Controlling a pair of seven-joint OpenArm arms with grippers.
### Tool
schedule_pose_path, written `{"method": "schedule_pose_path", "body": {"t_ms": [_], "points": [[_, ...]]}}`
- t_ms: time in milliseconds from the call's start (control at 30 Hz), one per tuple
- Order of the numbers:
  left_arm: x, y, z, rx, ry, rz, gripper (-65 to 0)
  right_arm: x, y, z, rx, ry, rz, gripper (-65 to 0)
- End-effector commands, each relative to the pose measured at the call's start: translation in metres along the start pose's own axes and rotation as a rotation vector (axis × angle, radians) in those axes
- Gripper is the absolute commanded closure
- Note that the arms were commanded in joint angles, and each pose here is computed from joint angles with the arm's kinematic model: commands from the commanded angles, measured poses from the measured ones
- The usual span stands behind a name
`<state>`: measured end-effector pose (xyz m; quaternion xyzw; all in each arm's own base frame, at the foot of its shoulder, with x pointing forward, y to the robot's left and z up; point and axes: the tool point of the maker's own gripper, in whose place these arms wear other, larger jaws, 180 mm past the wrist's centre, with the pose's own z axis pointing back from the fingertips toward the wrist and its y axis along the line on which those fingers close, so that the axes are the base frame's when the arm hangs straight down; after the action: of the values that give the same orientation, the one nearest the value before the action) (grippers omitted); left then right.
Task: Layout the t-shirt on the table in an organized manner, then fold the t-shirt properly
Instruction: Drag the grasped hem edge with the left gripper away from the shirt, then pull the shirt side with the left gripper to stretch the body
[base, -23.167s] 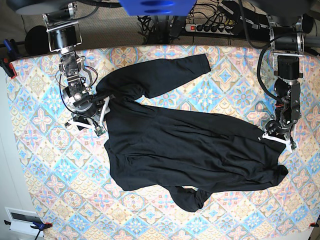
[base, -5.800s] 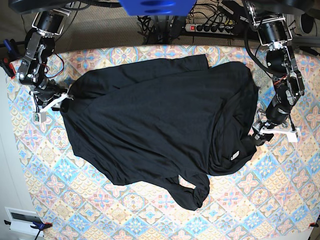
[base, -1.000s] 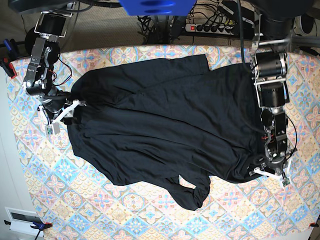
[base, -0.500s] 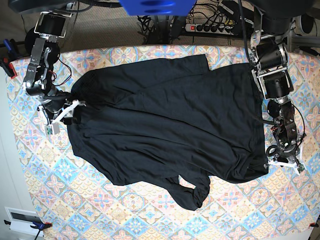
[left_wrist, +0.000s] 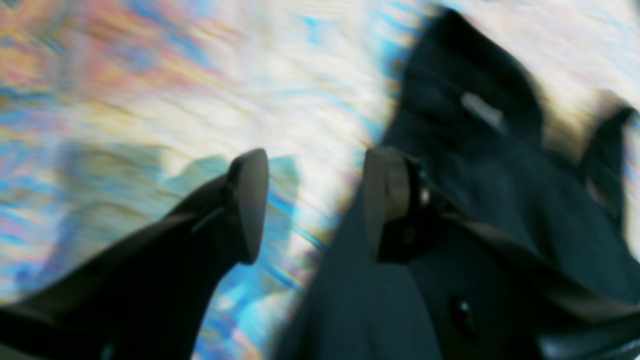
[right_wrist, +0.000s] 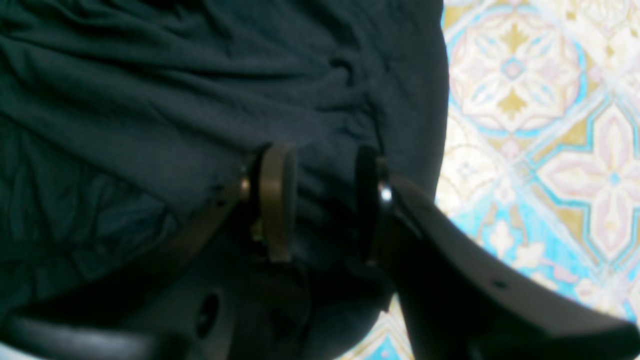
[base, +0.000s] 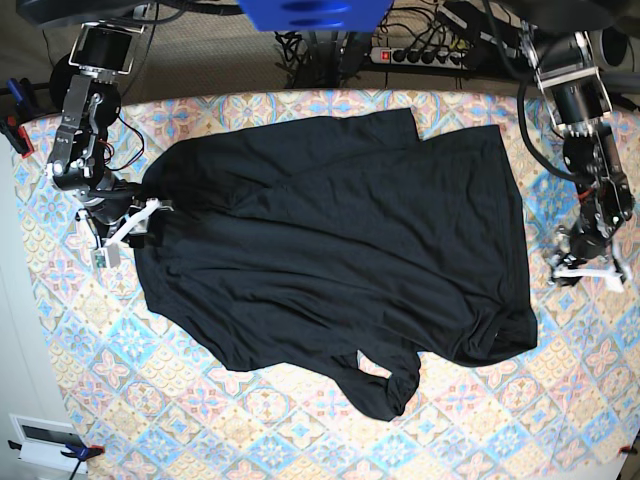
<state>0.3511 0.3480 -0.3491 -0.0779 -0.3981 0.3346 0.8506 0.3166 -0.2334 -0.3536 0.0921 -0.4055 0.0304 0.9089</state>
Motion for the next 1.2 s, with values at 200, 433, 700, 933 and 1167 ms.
{"method": "schedule_pose_path", "body": {"t_ms": [200,433,700,933,1167], "points": [[-0.058,-0.005,0.040,-0.046,0.053,-0.070,-30.3,0.019,-0.001,0.004,0.002,-0.058,0.018,-19.4],[-0.086,0.018,0.042,0.001,0.115,-0.061,-30.2,0.019,-0.001,0.004,0.002,-0.058,0.018,-19.3],[-0.123,0.029,0.020,0.037,0.217,-0.001,-30.2,0.020,-0.001,0.004,0.002,-0.060,0.018,-19.3],[-0.149,-0.003,-0.006,-0.007,0.313,-0.049,-29.8,0.019,0.000,0.005,0.003,-0.060,0.018,-19.3],[-0.128,-0.025,-0.017,-0.019,0.268,-0.145,-4.9,0.026,0.003,0.008,0.005,-0.079,0.033,-19.3]]}}
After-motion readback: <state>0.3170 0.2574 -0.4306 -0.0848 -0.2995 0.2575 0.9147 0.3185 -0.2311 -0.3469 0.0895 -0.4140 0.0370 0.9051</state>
